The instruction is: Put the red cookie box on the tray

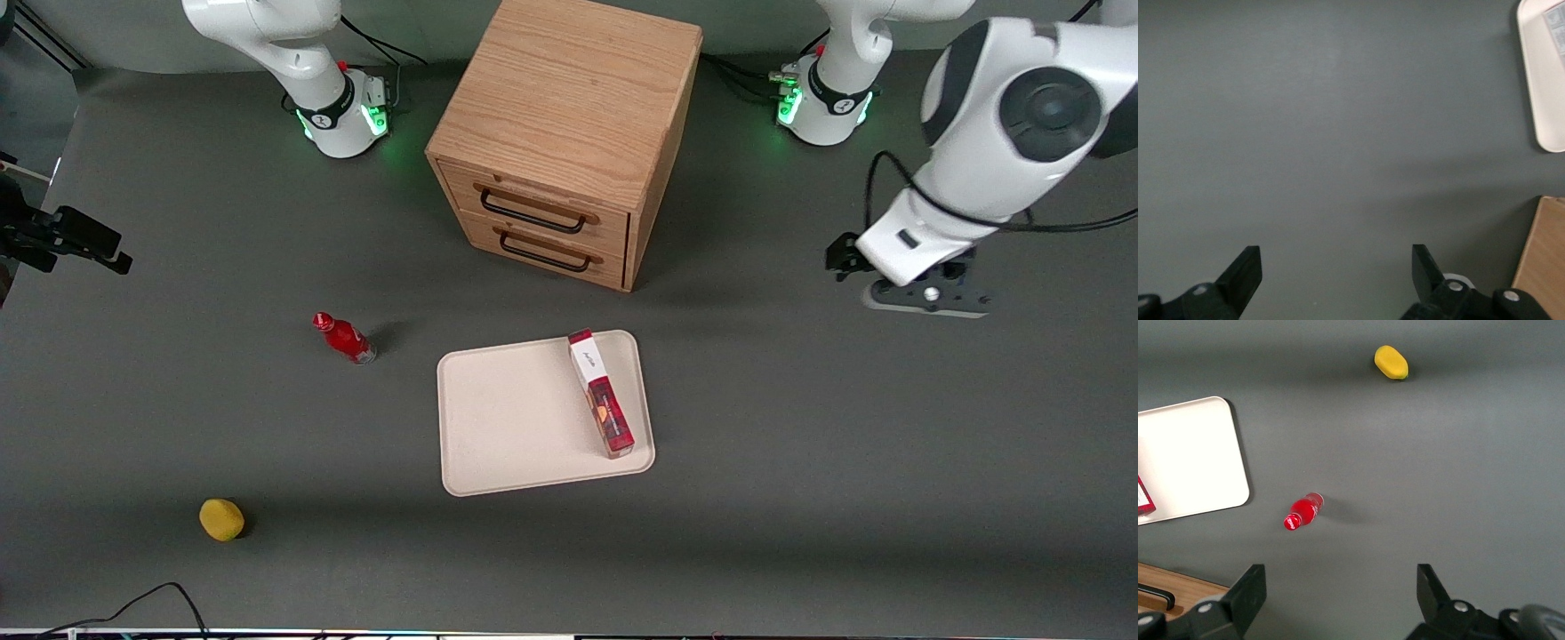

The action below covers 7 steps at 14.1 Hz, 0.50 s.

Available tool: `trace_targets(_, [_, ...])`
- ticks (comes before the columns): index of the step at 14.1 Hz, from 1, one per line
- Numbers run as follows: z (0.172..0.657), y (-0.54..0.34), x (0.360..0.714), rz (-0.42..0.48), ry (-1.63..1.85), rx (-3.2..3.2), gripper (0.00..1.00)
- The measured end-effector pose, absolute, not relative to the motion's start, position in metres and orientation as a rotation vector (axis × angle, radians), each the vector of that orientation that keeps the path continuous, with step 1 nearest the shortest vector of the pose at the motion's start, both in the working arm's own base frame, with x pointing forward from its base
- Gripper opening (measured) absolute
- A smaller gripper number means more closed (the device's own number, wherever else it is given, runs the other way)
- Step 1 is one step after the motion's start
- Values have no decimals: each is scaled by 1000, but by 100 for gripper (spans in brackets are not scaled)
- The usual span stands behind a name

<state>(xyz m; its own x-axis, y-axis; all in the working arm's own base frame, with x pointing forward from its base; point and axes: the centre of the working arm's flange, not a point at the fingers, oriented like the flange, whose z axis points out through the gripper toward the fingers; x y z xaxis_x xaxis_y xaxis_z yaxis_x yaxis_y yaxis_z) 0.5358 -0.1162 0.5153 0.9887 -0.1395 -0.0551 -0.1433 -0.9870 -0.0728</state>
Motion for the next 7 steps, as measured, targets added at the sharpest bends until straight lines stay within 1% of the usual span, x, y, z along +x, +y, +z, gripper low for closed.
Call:
trace_targets(4, [527,-35,540,61,154,-3106,100])
trace_targets(7, [533,-22,540,50,136,-3112,100])
